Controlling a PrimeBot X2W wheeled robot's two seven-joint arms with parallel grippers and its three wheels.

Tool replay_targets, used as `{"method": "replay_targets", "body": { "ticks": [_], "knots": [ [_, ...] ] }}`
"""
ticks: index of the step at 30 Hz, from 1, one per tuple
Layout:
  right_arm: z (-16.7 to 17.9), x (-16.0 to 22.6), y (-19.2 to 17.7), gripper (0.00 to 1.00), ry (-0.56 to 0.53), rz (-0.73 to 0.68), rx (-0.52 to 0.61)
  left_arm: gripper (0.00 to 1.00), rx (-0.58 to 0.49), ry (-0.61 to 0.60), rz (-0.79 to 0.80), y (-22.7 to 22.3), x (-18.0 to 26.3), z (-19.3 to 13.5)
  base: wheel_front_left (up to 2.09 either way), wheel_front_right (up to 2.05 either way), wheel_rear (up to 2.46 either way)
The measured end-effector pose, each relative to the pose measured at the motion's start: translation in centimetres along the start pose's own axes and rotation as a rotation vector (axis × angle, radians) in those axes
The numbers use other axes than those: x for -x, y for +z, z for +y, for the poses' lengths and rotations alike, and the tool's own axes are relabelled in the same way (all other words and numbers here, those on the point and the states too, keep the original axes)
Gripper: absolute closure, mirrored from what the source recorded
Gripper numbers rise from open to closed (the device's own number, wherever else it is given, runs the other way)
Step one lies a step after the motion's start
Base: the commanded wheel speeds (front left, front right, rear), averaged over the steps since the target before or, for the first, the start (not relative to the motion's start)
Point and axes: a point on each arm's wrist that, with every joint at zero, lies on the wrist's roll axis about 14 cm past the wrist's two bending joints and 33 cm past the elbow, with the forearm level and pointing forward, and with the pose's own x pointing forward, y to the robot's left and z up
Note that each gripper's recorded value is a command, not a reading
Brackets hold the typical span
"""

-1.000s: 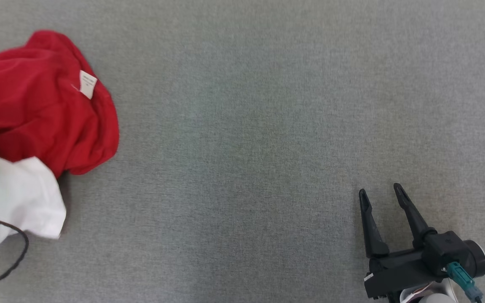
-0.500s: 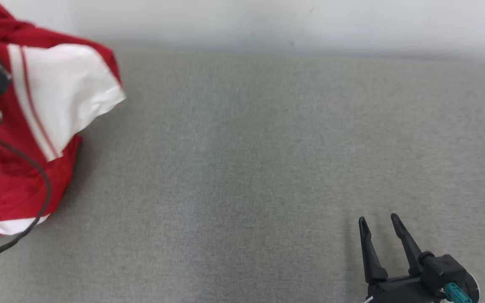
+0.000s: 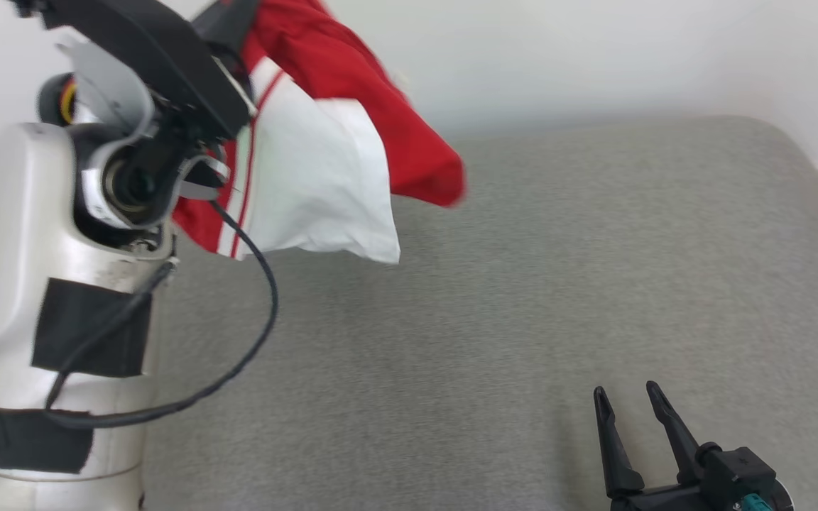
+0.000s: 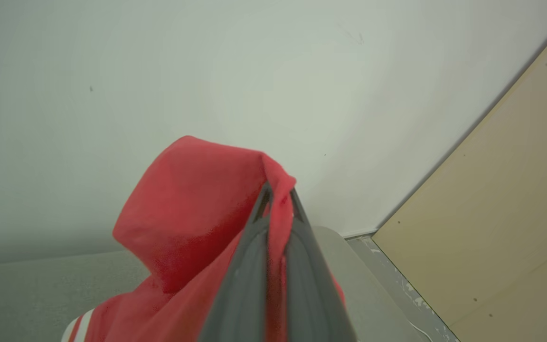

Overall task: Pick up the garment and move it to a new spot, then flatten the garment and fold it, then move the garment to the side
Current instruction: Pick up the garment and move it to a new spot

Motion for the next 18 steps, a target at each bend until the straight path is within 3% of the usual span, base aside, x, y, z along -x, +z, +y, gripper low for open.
{"method": "replay_targets", "body": {
  "ticks": [8,13,18],
  "knots": [
    [-2.9,2.5,0.5,0.00,-0.108,-0.019,-0.021,1.00,0.044,-0.148,0.165,-7.0,-3.6,-4.8,0.00,0.00,0.00],
    [-4.0,3.4,0.5,0.00,-0.153,-0.019,-0.025,1.00,0.126,-0.148,0.257,-12.1,-4.5,-4.6,0.00,0.00,0.00],
    [-5.1,4.1,0.3,0.00,-0.193,-0.011,-0.022,1.00,0.222,-0.068,0.365,-19.5,-3.9,-2.0,0.00,0.00,0.00]
  ]
}}
